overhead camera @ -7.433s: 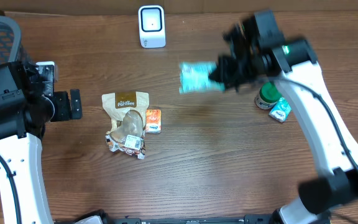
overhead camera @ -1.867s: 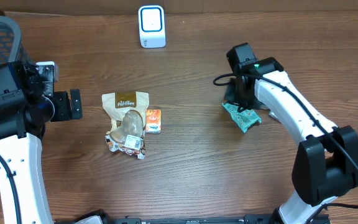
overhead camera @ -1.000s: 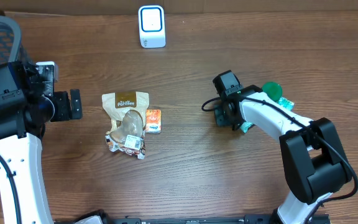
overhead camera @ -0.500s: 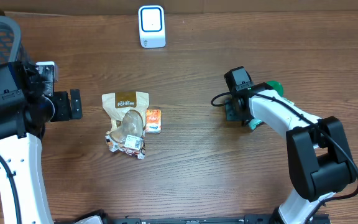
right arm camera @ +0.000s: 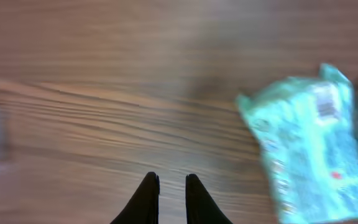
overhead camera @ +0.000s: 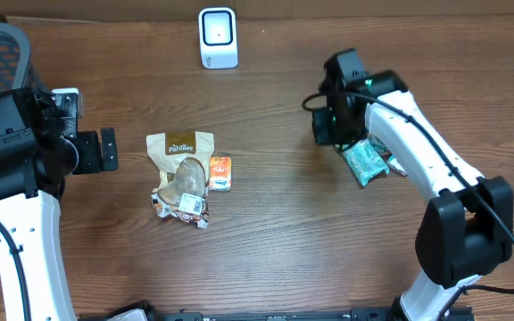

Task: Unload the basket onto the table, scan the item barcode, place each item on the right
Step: 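Release the pack and reach the right gripper toward the orange Kleenex box, then lower the right gripper over the orange Kleenex box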

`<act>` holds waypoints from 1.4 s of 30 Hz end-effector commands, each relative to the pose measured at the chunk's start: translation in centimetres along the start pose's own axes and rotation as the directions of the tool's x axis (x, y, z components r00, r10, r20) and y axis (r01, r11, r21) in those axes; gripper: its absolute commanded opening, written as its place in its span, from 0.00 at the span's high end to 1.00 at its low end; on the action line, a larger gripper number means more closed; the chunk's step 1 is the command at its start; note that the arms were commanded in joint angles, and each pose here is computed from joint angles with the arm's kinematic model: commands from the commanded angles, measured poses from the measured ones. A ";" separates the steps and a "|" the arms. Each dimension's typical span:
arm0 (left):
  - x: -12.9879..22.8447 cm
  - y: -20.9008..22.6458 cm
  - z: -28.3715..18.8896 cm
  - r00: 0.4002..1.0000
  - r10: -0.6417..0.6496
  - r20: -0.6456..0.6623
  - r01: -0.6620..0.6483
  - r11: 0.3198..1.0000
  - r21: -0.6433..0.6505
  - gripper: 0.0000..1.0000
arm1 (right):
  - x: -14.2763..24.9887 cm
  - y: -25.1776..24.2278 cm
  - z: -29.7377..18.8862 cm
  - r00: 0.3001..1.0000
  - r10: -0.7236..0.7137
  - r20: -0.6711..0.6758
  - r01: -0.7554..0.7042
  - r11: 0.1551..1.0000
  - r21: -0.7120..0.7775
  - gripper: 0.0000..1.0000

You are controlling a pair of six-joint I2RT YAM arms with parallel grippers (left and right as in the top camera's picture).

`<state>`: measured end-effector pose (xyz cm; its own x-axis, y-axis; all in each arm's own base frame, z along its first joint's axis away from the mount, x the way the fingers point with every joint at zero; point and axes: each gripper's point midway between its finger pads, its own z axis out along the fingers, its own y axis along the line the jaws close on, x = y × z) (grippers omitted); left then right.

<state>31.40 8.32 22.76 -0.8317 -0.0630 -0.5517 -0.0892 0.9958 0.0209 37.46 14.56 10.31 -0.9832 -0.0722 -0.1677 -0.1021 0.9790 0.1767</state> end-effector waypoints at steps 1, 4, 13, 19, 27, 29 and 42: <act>-0.4 0.1 -0.3 1.000 -0.013 0.013 0.013 1.000 -0.006 0.00 | 0.2 5.9 -1.8 0.999 -0.033 -0.028 0.022 0.951 -0.310 0.80; -0.4 0.1 -0.3 1.000 -0.013 0.013 0.013 1.000 -0.006 0.00 | 0.7 7.4 -1.3 0.999 -0.009 -0.045 -0.006 0.942 -0.334 0.74; -0.4 0.1 -0.3 1.000 -0.013 0.013 0.013 1.000 -0.006 0.00 | 2.0 12.5 1.0 1.000 -0.019 -0.023 0.009 0.927 -0.376 0.65; -0.4 0.1 -0.3 1.000 -0.013 0.013 0.013 1.000 -0.006 0.00 | 3.2 15.2 2.5 1.000 -0.024 -0.006 0.020 0.922 -0.386 0.65; -0.4 0.1 -0.3 1.000 -0.013 0.013 0.013 1.000 -0.006 0.00 | 2.9 14.5 3.7 0.999 0.009 0.040 0.003 0.953 -0.302 0.53; -0.4 0.1 -0.3 1.000 -0.013 0.013 0.013 1.000 -0.006 0.00 | 2.5 13.7 3.4 1.000 0.017 0.023 -0.008 0.944 -0.330 0.53; -0.4 0.1 -0.3 1.000 -0.013 0.013 0.013 1.000 -0.006 0.01 | 1.9 11.7 2.9 0.996 0.082 -0.032 -0.088 0.925 -0.369 0.53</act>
<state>31.40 8.32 22.76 -0.8317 -0.0630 -0.5517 -0.0892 0.9958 0.0209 35.62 25.33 9.04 -0.9916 0.0373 -0.1239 -0.0334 0.8516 0.5231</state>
